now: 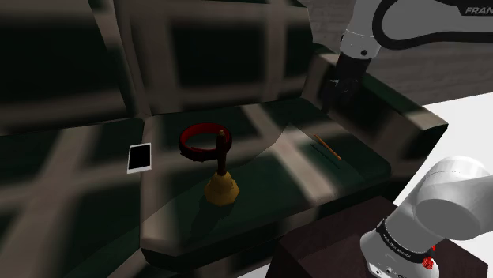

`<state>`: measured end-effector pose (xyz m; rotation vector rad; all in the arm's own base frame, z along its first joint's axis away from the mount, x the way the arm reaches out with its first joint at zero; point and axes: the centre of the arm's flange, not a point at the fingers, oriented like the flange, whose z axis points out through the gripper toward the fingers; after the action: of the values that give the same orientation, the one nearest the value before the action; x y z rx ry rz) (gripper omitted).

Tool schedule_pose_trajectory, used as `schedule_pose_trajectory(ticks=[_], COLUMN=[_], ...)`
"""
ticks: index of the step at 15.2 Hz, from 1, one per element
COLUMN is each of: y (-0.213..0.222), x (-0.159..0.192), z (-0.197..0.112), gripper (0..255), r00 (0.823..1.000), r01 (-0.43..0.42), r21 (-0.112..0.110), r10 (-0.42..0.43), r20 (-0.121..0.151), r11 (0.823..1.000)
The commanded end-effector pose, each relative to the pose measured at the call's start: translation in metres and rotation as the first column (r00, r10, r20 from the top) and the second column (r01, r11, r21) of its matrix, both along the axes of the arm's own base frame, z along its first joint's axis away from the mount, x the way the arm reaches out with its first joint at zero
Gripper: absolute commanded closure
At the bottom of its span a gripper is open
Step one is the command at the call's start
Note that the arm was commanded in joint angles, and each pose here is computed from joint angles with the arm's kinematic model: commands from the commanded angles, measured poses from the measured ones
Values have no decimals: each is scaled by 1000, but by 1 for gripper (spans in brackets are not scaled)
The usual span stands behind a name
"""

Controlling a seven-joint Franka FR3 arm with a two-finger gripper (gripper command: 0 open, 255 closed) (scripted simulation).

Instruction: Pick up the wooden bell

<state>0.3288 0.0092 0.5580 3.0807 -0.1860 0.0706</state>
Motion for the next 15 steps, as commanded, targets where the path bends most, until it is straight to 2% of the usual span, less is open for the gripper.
schedule_pose_trajectory(ticks=[1,4,8,11,15], y=[0,28,65,94,133], x=[0,2,5,8,11], z=[0,-21,-48,-67,-92], gripper=[0,0,0,0,0], r00=[1000,995,975,950,902], r01=[0,-53,-126,-180,-252], r21=[0,13,25,28,25], r10=[0,52,119,166,225], r20=[0,80,186,265,368], r11=[1000,998,992,983,968])
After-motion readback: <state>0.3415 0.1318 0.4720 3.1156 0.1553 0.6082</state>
